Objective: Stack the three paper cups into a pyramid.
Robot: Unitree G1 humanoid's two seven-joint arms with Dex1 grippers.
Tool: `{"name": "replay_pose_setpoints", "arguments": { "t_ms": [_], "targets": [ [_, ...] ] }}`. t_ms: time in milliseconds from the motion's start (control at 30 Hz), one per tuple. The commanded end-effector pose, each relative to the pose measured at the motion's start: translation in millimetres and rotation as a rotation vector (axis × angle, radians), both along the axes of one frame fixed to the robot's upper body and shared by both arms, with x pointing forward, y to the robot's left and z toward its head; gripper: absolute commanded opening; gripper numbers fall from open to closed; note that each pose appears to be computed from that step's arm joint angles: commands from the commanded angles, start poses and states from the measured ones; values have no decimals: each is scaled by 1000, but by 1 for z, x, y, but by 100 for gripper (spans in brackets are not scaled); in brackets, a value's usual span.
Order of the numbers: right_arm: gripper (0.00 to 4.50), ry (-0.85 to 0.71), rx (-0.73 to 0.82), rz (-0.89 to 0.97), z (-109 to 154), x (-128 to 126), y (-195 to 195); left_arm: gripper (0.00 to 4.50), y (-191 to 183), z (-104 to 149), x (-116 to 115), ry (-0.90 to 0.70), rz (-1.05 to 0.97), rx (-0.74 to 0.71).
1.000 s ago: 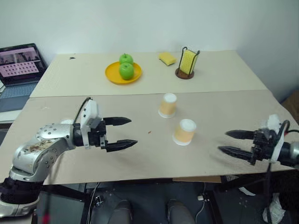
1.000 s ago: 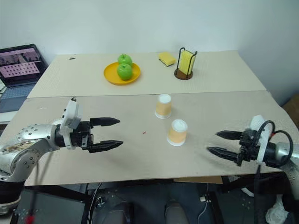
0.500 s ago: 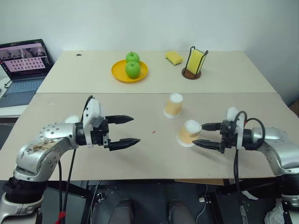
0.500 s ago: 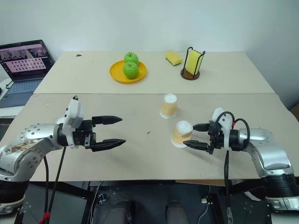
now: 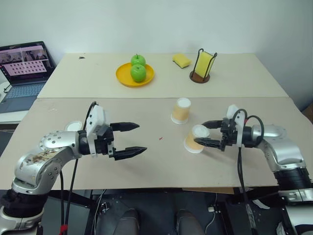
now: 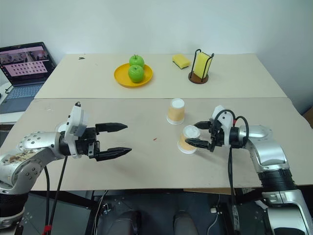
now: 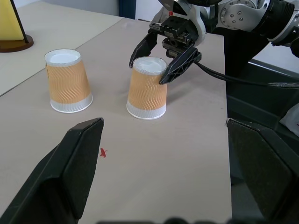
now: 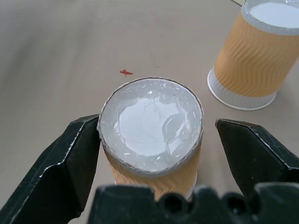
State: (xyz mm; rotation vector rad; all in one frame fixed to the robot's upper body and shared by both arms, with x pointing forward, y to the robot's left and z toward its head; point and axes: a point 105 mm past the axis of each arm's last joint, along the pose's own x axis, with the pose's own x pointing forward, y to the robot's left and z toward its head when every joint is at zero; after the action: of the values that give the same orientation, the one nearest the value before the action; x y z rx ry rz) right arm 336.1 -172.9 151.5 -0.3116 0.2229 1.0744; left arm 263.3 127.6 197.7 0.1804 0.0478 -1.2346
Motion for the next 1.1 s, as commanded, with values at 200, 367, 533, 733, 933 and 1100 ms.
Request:
{"name": "replay_pose_setpoints", "arguments": {
  "t_ms": [200, 367, 533, 733, 933, 1100],
  "targets": [
    [390, -59, -8, 16, 12, 2, 2, 450, -1, 7, -6, -32, -7, 5],
    [290, -77, -27, 24, 15, 4, 6, 450, -1, 3, -8, -14, -8, 13],
    [290, -151, -29, 123, 39, 5, 31, 450, 1, -4, -13, 13, 11, 16],
    [290, -219, 8, 396, 78, -4, 99, 450, 2, -7, -17, 20, 37, 17],
    [290, -177, -31, 505, 72, 17, 172, 450, 1, -6, -23, 13, 58, 13],
    [290, -142, -72, 492, 55, 38, 205, 450, 4, -7, -28, 12, 105, 12]
  ]
}}
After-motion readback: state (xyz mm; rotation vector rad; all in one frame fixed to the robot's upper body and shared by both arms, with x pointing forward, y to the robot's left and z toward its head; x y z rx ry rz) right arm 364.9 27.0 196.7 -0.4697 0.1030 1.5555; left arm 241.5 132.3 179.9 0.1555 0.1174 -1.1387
